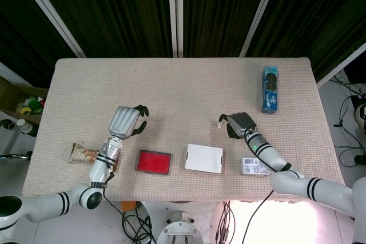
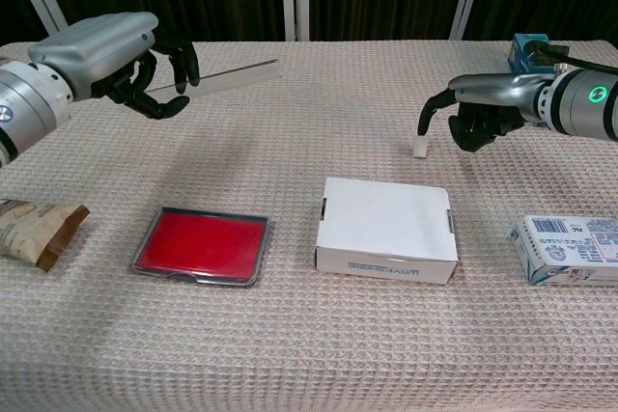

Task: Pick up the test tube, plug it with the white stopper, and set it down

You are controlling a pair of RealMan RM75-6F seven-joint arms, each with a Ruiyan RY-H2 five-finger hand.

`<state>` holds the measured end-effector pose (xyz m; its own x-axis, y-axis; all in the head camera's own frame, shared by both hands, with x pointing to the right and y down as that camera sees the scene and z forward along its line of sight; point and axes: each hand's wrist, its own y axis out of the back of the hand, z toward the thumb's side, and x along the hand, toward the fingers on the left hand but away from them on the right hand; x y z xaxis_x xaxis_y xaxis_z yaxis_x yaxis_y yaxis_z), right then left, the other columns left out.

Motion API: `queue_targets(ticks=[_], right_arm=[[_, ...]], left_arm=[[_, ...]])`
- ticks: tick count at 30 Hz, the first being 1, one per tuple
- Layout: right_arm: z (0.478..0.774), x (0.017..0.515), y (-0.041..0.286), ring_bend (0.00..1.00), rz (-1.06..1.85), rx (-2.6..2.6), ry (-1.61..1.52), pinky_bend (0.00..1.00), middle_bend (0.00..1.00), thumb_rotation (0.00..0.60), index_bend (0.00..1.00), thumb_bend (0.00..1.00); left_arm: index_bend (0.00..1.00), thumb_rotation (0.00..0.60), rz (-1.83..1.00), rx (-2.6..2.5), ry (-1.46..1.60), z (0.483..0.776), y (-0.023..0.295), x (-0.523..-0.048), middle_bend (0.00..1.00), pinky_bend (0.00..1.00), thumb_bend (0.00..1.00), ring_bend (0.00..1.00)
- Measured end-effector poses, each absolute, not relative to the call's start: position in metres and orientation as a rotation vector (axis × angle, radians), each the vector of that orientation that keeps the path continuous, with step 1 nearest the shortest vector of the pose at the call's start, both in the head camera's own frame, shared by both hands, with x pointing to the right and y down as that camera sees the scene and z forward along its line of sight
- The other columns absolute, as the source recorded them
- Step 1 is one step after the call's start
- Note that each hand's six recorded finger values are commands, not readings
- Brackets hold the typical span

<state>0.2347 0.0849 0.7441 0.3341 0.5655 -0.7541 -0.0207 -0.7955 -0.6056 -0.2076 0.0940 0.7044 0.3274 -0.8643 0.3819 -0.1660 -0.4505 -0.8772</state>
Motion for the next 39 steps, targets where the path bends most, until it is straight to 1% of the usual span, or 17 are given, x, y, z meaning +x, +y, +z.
queue_targets(ticks=[6,12,17,20,22,23,26,28,32,39], right_arm=[[0.737,0.225,0.095,1.00,1.438,-2.079,-0.430,1.00,0.94,0.600,0.30,0.88],[0.735,0.227,0.097,1.00,1.448,-2.040,-0.403,1.00,0.94,0.600,0.30,0.87],[0.728,0.227,0.097,1.00,1.446,-2.022,-0.410,1.00,0.94,0.600,0.30,0.83],[0.720,0.225,0.094,1.00,1.418,-2.013,-0.453,1.00,0.94,0.600,0.30,0.75],[0.712,0.223,0.089,1.00,1.383,-2.005,-0.501,1.00,0.94,0.600,0.30,0.64],[0.709,0.222,0.087,1.00,1.366,-1.997,-0.521,1.00,0.94,0.600,0.30,0.51],[0.699,0.223,0.077,1.00,1.319,-1.945,-0.566,1.00,0.94,0.600,0.34,0.27],[0.699,0.225,0.072,1.00,1.317,-1.901,-0.559,1.00,0.94,0.600,0.38,0.20],[0.709,0.223,0.068,1.00,1.338,-1.837,-0.491,1.00,0.95,0.600,0.41,0.18],[0.733,0.213,0.078,1.00,1.365,-1.808,-0.361,1.00,0.96,0.600,0.44,0.18]], left_arm=[[0.69,0.600,-1.159,-1.840,0.913,0.704,0.096,-0.204,0.68,1.00,0.64,0.76],[0.69,0.600,-1.163,-1.838,0.918,0.703,0.096,-0.206,0.68,1.00,0.64,0.76],[0.69,0.600,-1.159,-1.840,0.918,0.703,0.096,-0.206,0.68,1.00,0.64,0.76],[0.69,0.600,-1.151,-1.839,0.917,0.702,0.096,-0.205,0.68,1.00,0.64,0.76],[0.69,0.600,-1.148,-1.837,0.919,0.701,0.095,-0.205,0.68,1.00,0.64,0.76],[0.69,0.600,-1.148,-1.837,0.920,0.701,0.095,-0.205,0.68,1.00,0.64,0.76],[0.69,0.600,-1.152,-1.841,0.919,0.701,0.095,-0.206,0.68,1.00,0.64,0.76],[0.69,0.600,-1.156,-1.841,0.917,0.702,0.095,-0.206,0.68,1.00,0.64,0.76],[0.69,0.600,-1.168,-1.845,0.919,0.703,0.096,-0.207,0.68,1.00,0.64,0.76],[0.69,0.600,-1.185,-1.845,0.922,0.706,0.096,-0.211,0.68,1.00,0.64,0.76]])
